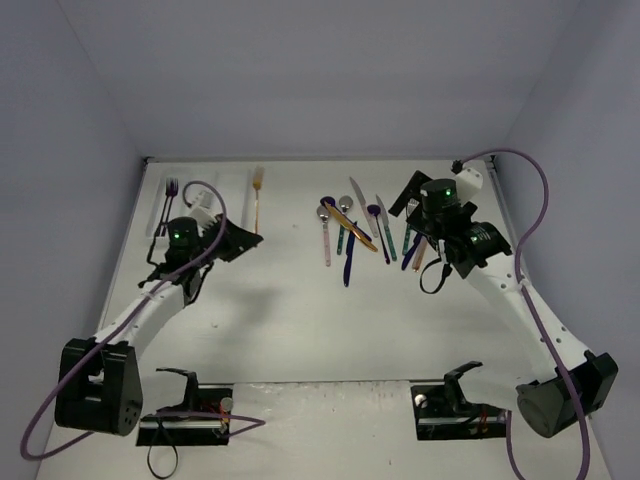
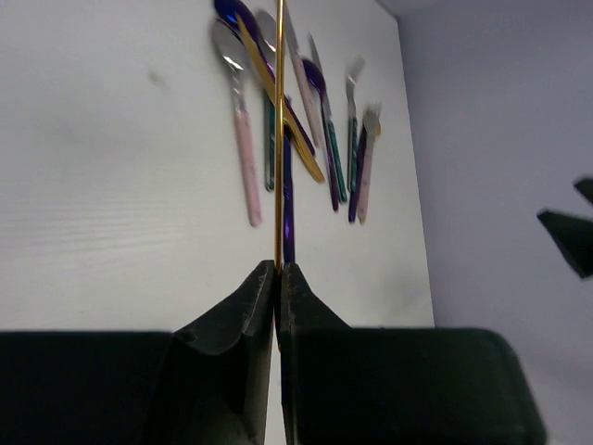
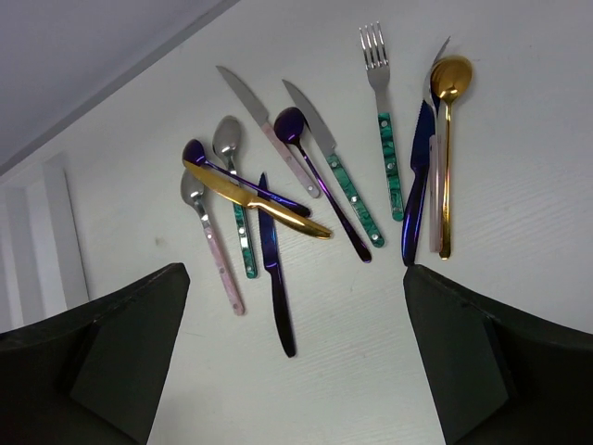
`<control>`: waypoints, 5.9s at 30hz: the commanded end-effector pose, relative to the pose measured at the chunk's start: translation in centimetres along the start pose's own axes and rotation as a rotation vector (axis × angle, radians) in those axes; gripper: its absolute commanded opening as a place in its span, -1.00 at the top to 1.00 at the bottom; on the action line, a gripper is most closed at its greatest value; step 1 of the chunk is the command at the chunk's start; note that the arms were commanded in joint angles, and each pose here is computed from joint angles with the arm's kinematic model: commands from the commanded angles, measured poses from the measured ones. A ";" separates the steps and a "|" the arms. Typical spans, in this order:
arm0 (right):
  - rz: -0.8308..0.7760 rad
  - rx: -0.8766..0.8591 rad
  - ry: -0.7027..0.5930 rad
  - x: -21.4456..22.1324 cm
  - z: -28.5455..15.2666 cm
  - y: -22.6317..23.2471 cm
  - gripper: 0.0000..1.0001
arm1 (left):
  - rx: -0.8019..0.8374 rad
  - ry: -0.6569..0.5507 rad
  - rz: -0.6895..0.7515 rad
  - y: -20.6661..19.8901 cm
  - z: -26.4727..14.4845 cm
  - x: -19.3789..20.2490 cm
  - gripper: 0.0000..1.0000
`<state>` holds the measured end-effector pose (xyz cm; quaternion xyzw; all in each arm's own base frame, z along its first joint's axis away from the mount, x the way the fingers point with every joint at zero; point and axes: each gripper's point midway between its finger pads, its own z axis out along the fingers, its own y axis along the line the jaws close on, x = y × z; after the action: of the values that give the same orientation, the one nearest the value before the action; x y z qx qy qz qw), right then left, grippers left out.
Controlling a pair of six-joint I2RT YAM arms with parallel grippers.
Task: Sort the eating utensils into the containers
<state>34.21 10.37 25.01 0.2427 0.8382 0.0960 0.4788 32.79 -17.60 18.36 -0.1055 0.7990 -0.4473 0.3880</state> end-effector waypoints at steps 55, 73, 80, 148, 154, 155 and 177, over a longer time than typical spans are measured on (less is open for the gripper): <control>-0.176 -0.021 0.014 1.9 -0.7 -2.9 -1.00 | -0.353 -0.017 -0.526 24.9 -5.7 -23.6 0.48; -0.143 -0.060 -0.008 1.6 -2.2 -3.1 -1.00 | -0.650 -0.082 -0.346 24.7 -10.3 -23.9 0.00; -0.141 -0.064 -0.005 1.7 -2.2 -3.0 -0.99 | -0.761 -0.139 -0.099 20.0 -12.6 -25.2 0.00; -0.213 0.167 0.117 1.7 20.4 -3.3 1.00 | -0.445 -0.206 0.600 -2.8 -8.1 -7.0 -0.10; -0.151 0.095 0.098 2.2 14.5 0.6 1.00 | -0.357 -0.195 0.728 -8.2 -5.4 -3.7 -0.10; -0.138 0.098 0.104 2.4 14.4 0.6 1.00 | -0.343 -0.194 0.755 -9.0 -4.9 -3.1 -0.10; 0.033 -0.186 0.215 4.7 4.8 6.9 1.00 | 0.059 -0.143 1.029 -20.4 4.6 9.6 -0.13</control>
<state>38.76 17.29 17.84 0.2014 0.8900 0.1547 0.3788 25.71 -35.85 23.31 0.3189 0.7460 -0.1455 0.5662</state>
